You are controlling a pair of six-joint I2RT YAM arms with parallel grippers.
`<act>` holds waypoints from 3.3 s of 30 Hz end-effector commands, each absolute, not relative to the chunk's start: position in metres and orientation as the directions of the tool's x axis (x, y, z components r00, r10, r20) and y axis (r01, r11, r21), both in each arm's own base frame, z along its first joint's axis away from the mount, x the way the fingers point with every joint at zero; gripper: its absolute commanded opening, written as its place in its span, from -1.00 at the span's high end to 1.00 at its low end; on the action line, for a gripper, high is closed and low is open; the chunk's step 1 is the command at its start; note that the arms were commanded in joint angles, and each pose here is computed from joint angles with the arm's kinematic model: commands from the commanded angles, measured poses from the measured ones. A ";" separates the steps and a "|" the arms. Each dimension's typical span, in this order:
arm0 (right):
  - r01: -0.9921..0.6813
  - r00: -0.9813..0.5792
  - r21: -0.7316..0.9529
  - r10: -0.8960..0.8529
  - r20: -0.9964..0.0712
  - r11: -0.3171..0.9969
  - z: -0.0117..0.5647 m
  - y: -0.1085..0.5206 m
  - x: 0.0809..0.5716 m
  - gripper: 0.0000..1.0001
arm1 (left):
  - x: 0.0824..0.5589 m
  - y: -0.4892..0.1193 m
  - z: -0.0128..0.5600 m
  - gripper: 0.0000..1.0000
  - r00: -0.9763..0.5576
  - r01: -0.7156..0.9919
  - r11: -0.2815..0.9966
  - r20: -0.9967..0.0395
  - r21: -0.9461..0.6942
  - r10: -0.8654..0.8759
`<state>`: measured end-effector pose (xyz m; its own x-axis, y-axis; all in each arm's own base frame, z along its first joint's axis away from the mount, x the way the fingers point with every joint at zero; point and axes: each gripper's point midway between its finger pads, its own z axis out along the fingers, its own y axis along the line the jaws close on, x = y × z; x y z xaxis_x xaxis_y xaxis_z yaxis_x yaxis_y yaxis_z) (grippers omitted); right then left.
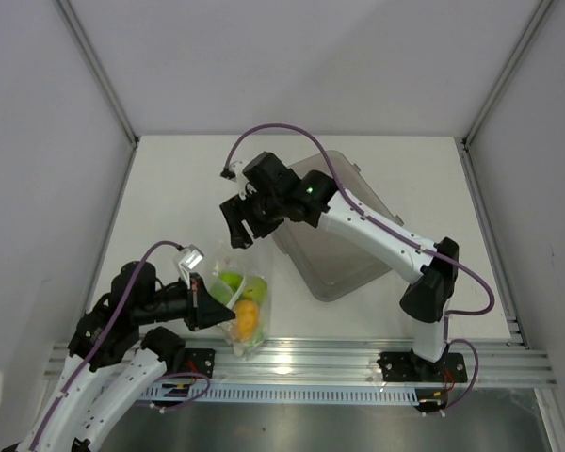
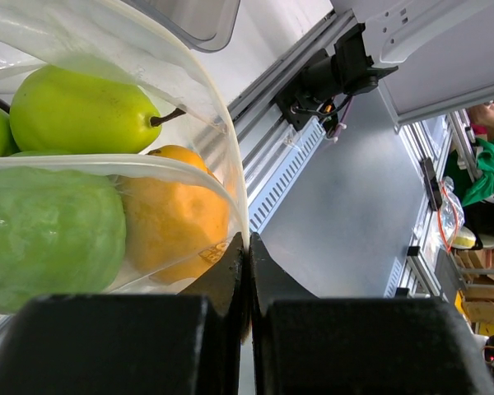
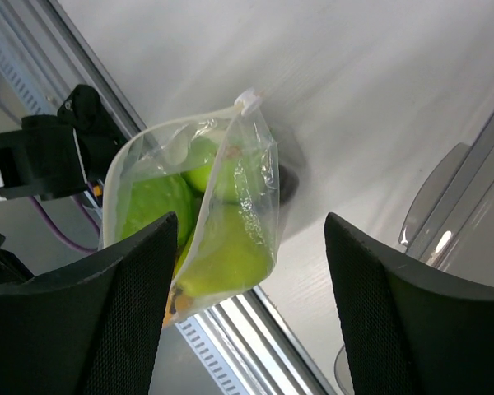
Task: Place the food in the zip-top bag and seal the zipper
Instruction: Adjust the zipper food storage bag at the center of the board.
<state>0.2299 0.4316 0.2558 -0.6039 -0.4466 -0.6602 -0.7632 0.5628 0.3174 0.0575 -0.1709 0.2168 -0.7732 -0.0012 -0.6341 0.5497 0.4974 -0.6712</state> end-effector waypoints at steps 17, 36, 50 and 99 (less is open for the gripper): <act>-0.798 -0.598 0.341 -0.583 -0.551 0.497 0.216 0.468 0.207 -0.32 | 0.059 -0.171 0.229 0.99 -0.744 0.586 0.490 -0.668 -0.646 0.009; -0.553 -0.733 0.212 -0.349 -0.584 0.806 0.214 0.437 0.268 1.00 | 0.071 -0.151 0.233 0.99 -0.735 0.492 0.624 -0.674 -0.607 -0.076; -0.329 -0.809 0.327 -0.085 -0.581 0.886 0.222 0.414 0.212 1.00 | 0.116 -0.085 0.228 0.57 -0.654 0.075 0.870 -0.683 -0.487 -0.326; -0.060 -0.798 0.491 0.254 -0.546 0.869 0.261 0.433 0.189 1.00 | 0.138 -0.118 0.230 -0.16 -0.684 0.221 0.851 -0.698 -0.476 -0.212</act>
